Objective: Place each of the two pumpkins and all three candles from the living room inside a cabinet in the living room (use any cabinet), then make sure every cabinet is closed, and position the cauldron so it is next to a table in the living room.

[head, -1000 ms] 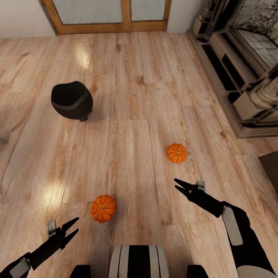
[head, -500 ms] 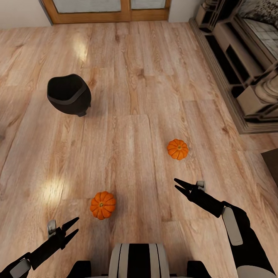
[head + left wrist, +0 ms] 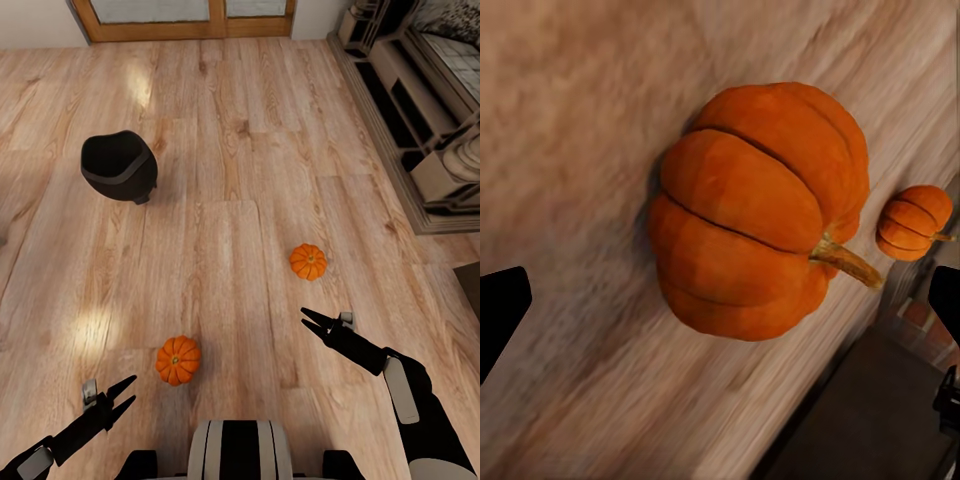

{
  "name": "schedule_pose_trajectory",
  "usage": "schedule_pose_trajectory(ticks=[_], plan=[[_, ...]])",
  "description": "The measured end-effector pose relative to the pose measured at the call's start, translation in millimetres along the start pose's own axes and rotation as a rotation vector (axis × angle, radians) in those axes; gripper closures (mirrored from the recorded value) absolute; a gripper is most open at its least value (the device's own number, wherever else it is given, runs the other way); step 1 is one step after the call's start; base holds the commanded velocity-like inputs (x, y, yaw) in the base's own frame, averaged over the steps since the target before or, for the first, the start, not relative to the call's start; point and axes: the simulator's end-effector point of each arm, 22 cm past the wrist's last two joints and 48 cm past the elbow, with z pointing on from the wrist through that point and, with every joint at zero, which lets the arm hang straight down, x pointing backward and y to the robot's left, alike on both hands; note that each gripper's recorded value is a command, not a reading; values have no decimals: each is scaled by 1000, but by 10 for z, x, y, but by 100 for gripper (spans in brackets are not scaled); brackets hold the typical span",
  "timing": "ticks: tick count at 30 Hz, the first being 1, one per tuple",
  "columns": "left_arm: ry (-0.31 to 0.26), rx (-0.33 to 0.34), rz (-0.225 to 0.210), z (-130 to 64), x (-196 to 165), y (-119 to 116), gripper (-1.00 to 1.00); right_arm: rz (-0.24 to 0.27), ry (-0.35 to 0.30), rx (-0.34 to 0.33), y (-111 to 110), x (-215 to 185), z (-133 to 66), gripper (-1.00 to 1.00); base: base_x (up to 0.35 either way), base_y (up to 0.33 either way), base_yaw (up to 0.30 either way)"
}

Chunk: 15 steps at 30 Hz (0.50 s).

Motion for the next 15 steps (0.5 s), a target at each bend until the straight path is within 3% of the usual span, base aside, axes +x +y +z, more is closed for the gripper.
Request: schedule_pose_trajectory(ticks=[15], plan=[[0, 1, -2, 0, 0, -2, -100, 0, -2, 1, -4, -10, -9, -100, 31, -23, 0]])
